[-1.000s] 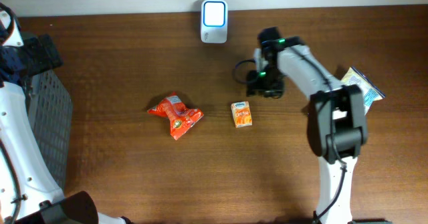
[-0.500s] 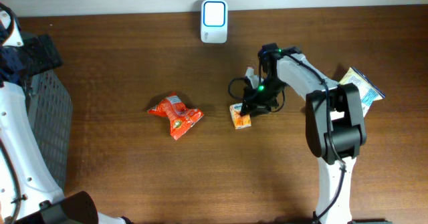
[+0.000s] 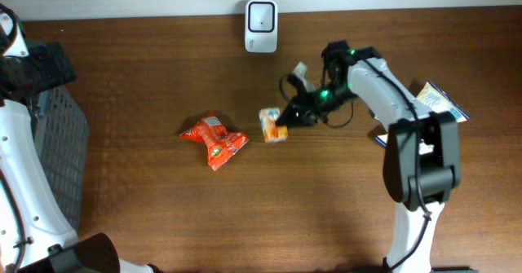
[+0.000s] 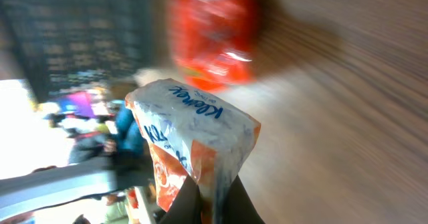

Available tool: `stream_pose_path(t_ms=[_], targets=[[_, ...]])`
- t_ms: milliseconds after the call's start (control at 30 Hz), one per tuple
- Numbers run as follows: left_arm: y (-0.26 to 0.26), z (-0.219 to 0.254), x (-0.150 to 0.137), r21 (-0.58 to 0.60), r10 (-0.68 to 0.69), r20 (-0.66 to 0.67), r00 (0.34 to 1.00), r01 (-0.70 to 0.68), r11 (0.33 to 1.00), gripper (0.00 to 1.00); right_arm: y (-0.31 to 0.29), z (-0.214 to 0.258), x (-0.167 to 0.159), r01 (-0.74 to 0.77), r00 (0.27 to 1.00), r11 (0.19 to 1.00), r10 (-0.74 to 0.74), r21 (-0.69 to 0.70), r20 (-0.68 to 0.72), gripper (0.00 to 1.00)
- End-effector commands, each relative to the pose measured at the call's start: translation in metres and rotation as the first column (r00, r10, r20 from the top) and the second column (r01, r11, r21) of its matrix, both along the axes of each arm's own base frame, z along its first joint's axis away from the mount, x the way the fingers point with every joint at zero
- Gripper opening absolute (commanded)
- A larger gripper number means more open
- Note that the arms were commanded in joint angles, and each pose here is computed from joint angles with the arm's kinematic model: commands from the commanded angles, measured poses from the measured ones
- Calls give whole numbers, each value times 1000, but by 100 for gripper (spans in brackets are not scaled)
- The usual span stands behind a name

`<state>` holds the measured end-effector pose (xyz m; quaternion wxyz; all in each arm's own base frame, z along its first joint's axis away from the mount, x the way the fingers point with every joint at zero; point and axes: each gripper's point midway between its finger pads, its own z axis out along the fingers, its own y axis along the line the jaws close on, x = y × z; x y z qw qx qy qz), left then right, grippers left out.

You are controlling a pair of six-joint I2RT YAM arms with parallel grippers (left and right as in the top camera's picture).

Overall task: Scan the item barcode
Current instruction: 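Lift the orange tissue pack and hold it over the scanner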

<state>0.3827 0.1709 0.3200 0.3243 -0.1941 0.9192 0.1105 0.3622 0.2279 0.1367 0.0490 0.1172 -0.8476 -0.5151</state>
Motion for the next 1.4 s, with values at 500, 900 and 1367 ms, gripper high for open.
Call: stream_pose_path(t_ms=[500,900,1367], targets=[[-1,7,-3,-5,5,21,1000,-5,1000,99,42,124,12,50,916,951,79,-306,393,4],[-1,7,-3,-5,5,21,1000,-5,1000,99,8,83,250,788,274,418,418,-452,866,4],[-1,7,-3,-5,5,21,1000,-5,1000,99,16,4,292,656,93,345,846,-671,525,4]])
